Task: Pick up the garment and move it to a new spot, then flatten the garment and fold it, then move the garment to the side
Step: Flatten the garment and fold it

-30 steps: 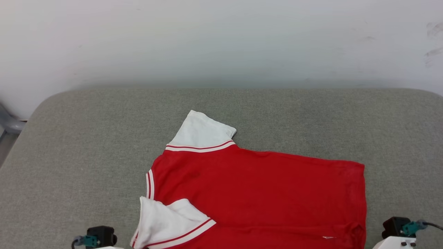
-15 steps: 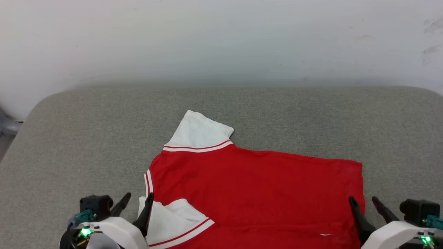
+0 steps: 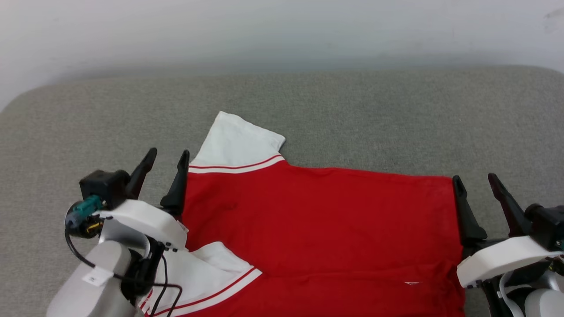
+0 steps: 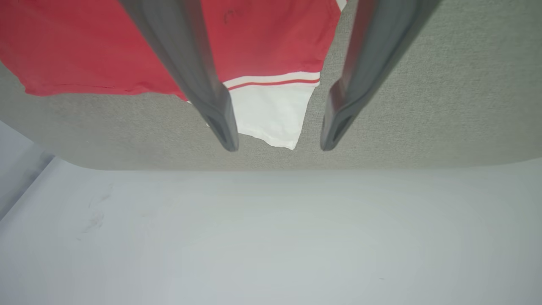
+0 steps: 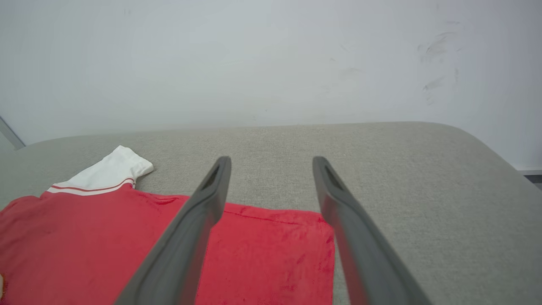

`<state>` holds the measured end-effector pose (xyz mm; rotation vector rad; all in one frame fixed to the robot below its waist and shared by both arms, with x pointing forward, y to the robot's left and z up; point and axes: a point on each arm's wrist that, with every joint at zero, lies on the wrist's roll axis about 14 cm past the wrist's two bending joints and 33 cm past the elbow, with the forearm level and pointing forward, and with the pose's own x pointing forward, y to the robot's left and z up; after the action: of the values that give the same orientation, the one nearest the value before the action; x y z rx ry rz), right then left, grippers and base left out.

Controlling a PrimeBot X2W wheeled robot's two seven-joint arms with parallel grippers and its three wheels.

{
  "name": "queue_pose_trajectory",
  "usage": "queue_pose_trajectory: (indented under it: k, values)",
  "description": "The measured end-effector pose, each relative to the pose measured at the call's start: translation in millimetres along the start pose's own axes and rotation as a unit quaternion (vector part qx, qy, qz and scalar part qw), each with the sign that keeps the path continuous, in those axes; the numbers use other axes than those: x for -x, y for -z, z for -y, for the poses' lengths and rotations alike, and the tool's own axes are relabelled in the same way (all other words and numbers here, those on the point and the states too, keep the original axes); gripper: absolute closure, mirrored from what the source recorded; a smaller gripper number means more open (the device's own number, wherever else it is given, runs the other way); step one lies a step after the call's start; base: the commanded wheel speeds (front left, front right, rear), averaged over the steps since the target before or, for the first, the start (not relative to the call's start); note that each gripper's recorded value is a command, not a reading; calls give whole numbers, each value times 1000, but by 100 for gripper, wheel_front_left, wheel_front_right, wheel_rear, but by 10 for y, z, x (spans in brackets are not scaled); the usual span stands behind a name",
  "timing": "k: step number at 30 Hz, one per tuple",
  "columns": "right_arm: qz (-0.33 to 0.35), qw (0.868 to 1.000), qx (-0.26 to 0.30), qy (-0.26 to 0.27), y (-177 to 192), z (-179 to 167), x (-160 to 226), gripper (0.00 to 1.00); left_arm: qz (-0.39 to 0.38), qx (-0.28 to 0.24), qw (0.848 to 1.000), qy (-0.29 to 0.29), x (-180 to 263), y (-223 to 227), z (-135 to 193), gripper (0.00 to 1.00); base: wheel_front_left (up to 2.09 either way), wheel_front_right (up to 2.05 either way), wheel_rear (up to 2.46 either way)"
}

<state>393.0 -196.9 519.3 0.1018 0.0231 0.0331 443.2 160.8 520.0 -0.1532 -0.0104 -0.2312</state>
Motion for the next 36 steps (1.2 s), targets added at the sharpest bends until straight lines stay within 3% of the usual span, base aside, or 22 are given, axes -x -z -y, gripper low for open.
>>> queue_pose_trajectory:
  k: [8,14,23,31,36]
  values:
    - [-11,1000,4,22,54,142,-123,0,-70,30,996,35,-679,217,-67,0,0,0,0]
    - [-25,999,7,42,132,276,-133,0,-166,31,984,59,-1148,392,-43,0,0,0,0]
    - [-47,996,-7,71,317,468,-103,0,-367,27,927,68,-1436,906,-114,0,0,0,0]
    - [-82,992,-18,100,600,637,-44,0,-477,30,876,68,-1447,1489,-157,0,0,0,0]
    - [-93,989,-20,111,696,710,-50,0,-512,29,855,78,-1455,1688,-89,2,0,0,0]
